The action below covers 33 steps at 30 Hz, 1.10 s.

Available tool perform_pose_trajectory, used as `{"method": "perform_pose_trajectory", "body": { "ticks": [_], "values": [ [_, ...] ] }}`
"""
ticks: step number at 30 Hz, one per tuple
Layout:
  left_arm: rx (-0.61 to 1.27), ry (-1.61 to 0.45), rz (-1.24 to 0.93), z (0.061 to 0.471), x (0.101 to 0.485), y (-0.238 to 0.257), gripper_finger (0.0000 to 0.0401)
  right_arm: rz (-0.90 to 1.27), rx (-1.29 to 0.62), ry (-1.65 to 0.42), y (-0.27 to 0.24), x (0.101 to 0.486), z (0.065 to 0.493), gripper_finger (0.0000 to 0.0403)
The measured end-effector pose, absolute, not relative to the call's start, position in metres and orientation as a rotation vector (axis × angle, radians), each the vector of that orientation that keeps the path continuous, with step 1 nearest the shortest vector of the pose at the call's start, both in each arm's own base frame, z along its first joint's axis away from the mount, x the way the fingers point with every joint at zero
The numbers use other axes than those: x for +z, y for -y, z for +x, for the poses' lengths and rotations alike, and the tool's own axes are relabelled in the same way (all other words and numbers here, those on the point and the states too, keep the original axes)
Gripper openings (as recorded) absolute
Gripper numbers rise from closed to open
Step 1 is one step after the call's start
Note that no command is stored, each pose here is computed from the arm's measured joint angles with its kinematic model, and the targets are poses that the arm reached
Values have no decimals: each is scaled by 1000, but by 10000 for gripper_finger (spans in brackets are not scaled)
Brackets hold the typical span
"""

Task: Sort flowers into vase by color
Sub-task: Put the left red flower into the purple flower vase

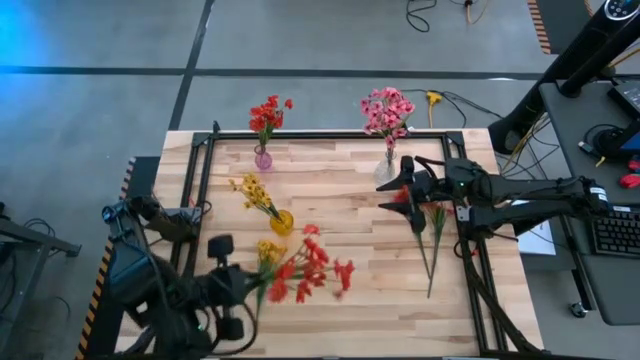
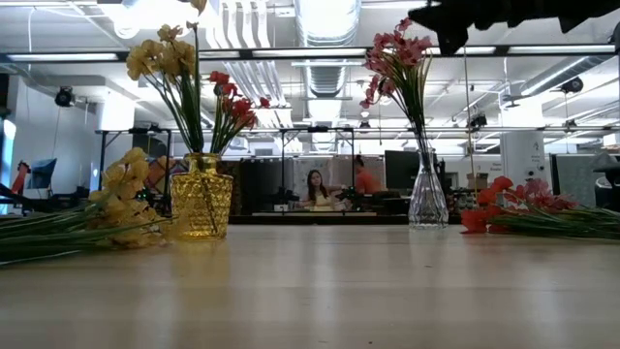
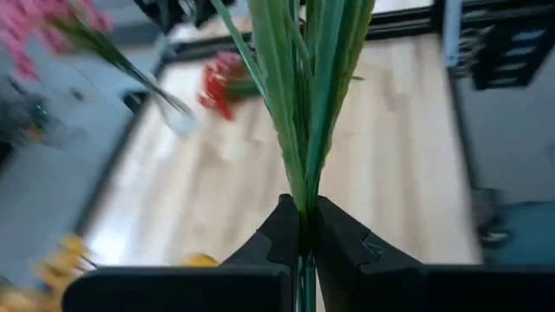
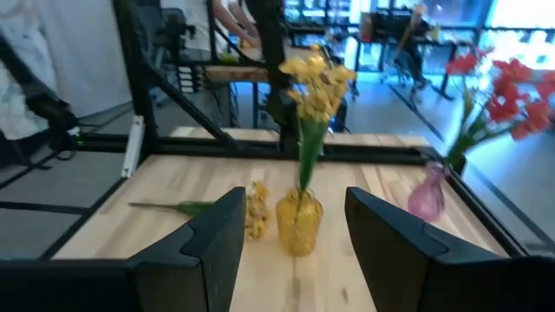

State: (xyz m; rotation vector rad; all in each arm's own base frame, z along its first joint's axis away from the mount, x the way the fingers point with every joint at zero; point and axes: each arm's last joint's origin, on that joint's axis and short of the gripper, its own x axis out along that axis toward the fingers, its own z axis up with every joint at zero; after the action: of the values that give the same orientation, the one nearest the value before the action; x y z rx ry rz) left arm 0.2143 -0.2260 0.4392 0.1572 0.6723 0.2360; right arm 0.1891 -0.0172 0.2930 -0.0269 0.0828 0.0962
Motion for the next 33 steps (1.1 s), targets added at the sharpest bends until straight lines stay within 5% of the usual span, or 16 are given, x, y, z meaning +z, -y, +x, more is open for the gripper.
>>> {"method": "perform_pose_trajectory", "body": {
  "ticks": [11, 33],
  "values": [
    [155, -704, 447, 270, 435, 182, 5, -45, 118, -64, 13, 294, 190, 192],
    [192, -211, 301, 288, 326, 140, 5, -221, 251, 192, -29, 276, 253, 192]
  ]
}}
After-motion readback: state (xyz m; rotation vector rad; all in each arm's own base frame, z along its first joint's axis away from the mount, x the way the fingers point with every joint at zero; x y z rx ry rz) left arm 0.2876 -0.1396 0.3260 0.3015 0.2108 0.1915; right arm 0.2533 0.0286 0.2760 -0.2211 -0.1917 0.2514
